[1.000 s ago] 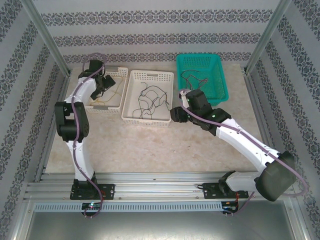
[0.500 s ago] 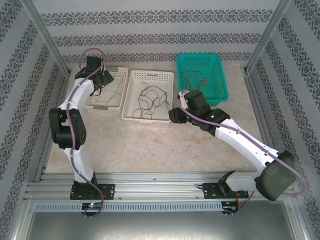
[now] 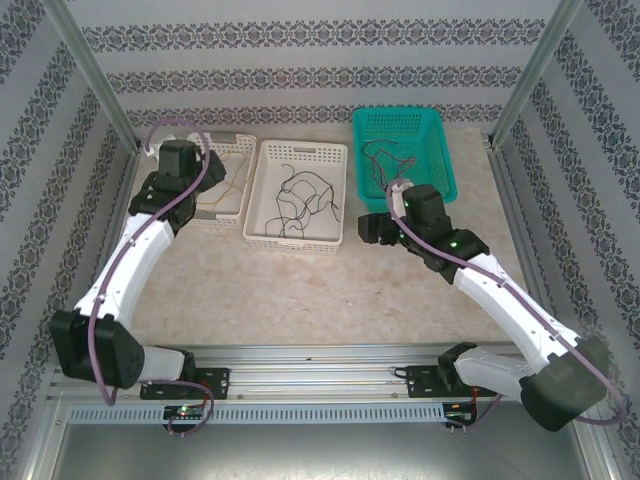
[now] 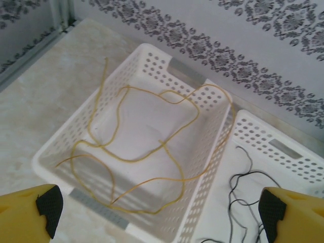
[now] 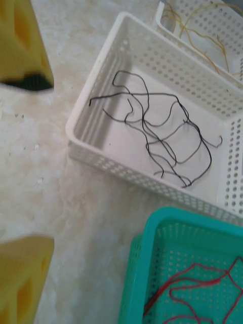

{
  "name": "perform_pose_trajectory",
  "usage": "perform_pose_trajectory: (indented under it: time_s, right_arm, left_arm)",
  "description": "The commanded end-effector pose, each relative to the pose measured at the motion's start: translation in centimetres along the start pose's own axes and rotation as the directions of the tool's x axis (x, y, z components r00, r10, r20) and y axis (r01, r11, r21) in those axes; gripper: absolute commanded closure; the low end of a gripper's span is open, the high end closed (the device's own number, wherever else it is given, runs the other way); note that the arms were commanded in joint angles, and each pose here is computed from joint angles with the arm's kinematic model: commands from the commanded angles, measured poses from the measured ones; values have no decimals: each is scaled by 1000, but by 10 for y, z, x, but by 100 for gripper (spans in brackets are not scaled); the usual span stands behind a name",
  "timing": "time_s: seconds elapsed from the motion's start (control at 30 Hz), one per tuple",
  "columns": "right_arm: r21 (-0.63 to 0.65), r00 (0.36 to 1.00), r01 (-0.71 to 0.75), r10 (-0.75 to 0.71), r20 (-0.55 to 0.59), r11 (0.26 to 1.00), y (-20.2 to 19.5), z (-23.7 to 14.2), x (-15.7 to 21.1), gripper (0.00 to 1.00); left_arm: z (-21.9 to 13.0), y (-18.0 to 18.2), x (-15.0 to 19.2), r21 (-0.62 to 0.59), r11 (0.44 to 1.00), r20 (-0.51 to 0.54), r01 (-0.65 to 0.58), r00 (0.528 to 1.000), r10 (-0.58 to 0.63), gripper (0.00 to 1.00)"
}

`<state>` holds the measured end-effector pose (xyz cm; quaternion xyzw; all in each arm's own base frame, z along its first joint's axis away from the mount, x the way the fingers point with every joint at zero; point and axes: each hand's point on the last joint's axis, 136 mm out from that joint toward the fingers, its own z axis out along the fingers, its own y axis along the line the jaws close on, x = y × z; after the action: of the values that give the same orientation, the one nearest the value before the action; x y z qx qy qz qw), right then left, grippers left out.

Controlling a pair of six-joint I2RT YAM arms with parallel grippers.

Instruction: Untangle the cables

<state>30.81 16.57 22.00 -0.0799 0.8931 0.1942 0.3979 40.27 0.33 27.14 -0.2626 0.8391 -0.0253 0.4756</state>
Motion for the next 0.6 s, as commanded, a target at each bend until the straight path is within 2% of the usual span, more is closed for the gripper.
perform_pose_trajectory:
  time_s: [0.0, 0.2, 0.33, 0.47, 0.57]
  right_arm:
    - [-37, 1000, -7, 8, 18, 999, 6, -7, 2, 2]
    - [88, 995, -8, -1, 103, 996, -26, -21, 16, 2]
    - [248, 980, -9, -41, 196, 969, -68, -31, 16, 2]
    - [385, 967, -36, -65, 248, 922, -112, -32, 17, 2]
    - [458, 956, -135, -6, 292, 879, -153, -28, 26, 2]
  left_arm:
    - [-14, 14, 19, 11, 1000, -17, -6, 1000, 6, 0]
    - [-41, 35, 69, 60, 996, -57, -65, 996, 68, 0]
    - [-44, 55, 91, 64, 992, 2, -109, 994, 110, 0]
    - [-37, 70, 109, 58, 994, 50, -92, 995, 89, 0]
    - [-33, 71, 111, 69, 987, 105, -143, 985, 135, 0]
